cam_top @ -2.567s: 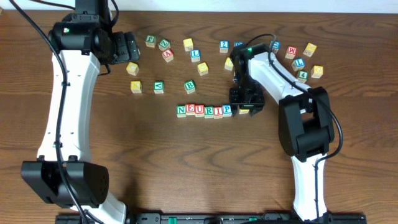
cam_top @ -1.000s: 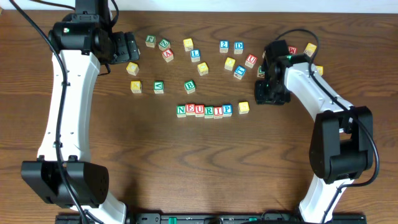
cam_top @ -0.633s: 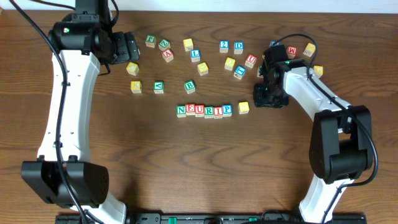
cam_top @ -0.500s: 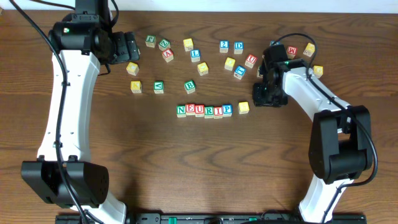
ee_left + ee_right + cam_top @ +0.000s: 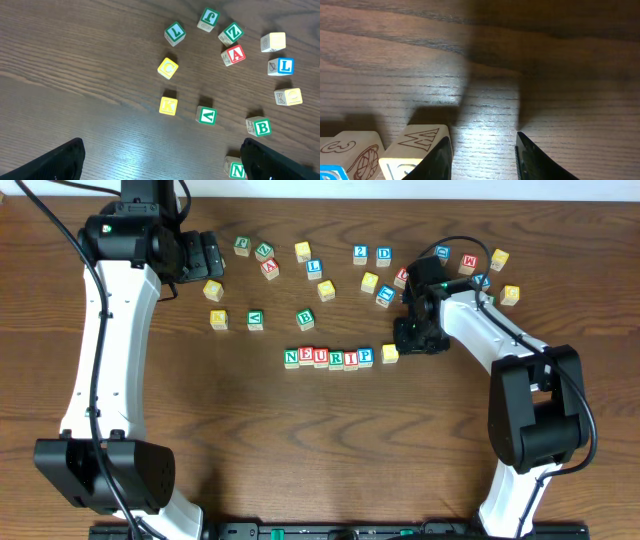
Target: Spell out NEURIPS
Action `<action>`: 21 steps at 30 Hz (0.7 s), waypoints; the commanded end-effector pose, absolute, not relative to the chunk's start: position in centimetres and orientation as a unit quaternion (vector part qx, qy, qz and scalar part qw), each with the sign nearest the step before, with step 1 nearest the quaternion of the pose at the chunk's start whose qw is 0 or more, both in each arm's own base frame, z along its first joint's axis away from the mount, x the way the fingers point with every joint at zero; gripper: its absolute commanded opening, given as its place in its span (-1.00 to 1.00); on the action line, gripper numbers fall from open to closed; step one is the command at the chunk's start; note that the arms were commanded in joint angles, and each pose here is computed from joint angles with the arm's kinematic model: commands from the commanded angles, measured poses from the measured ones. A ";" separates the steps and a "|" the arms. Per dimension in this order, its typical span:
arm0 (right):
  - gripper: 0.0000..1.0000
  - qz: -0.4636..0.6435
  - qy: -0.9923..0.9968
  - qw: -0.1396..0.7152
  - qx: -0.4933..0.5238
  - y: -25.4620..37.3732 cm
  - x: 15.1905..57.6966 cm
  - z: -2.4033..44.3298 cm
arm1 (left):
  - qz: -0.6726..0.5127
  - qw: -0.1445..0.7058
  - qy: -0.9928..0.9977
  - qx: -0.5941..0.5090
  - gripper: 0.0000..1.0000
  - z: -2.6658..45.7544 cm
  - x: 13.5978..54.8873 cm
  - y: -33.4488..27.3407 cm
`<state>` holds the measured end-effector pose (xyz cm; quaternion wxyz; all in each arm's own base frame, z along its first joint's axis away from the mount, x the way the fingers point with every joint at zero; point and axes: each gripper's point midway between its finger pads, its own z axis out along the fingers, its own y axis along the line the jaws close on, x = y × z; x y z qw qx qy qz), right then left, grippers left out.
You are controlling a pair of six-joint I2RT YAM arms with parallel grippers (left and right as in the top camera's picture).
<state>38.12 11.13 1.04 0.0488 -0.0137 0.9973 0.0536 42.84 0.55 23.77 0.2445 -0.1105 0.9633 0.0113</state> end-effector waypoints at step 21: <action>-0.18 0.082 0.994 0.046 -0.061 12.9 37.8 0.6 | 0.011 0.236 0.964 -0.120 0.95 23.0 42.9 0.7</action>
